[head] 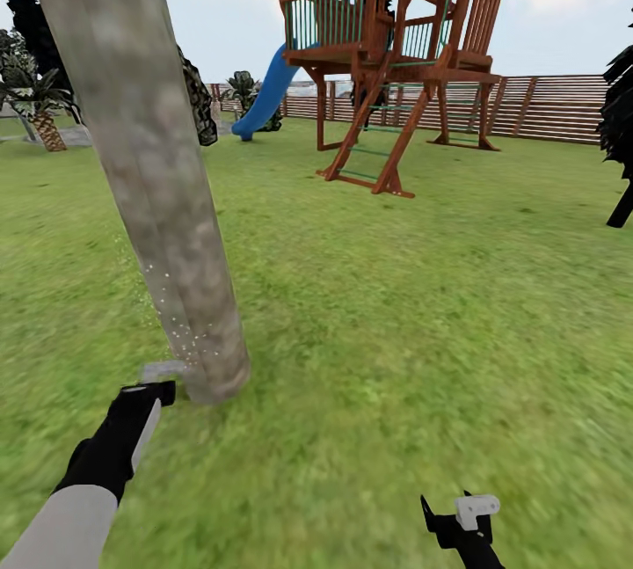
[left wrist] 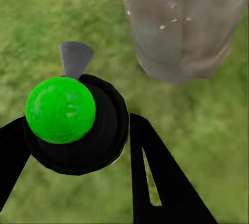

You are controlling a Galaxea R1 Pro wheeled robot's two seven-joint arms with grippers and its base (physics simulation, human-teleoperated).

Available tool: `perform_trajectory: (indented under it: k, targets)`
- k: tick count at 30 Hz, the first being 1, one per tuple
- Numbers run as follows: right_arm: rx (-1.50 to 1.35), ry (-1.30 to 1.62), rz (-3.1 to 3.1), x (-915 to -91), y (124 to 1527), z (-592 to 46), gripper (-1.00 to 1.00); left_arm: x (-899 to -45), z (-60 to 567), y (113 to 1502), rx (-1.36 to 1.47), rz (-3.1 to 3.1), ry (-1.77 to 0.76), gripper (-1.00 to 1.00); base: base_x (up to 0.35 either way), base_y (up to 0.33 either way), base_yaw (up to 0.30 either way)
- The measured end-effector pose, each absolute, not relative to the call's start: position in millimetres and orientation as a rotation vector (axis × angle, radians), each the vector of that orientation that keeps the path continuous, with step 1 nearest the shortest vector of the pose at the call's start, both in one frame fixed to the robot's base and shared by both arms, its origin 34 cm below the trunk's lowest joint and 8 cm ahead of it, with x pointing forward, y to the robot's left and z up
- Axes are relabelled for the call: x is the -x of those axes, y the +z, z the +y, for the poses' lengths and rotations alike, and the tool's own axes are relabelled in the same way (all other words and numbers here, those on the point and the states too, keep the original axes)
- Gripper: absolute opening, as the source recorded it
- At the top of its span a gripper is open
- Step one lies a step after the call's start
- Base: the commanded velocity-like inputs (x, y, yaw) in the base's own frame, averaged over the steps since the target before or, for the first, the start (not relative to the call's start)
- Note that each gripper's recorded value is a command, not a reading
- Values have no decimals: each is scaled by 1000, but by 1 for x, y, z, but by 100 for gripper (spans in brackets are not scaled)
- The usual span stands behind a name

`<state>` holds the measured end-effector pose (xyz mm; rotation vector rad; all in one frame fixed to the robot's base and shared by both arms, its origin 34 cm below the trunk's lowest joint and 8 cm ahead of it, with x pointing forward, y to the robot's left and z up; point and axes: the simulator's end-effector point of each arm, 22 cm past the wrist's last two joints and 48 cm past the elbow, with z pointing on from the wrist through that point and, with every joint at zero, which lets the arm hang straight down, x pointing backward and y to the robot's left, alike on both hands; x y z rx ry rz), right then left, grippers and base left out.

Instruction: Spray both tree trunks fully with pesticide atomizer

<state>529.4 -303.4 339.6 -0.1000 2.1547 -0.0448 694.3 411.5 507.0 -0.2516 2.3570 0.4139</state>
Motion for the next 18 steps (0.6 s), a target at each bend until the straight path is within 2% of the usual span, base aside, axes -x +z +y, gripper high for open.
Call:
perform_trajectory:
  k: [3,5,7,10,14,18]
  targets:
    - [100,-45,2156,-529,339,-303,100,-694,408,517,254,2373,395,-100,0,0,0]
    - [98,-46,2155,-529,339,-304,100,-710,348,529,192,2359,297,-100,0,0,0]
    - [99,-45,2156,-529,339,-304,100,-716,318,542,136,2366,269,-100,0,0,0]
    - [100,-44,2157,-529,339,-303,100,-721,325,560,152,2360,261,-100,0,0,0]
    - [102,-41,2157,-529,339,-303,100,-719,380,577,213,2347,280,-100,0,0,0]
    - [101,-41,2157,-529,339,-303,100,-713,368,574,203,2402,251,-100,0,0,0]
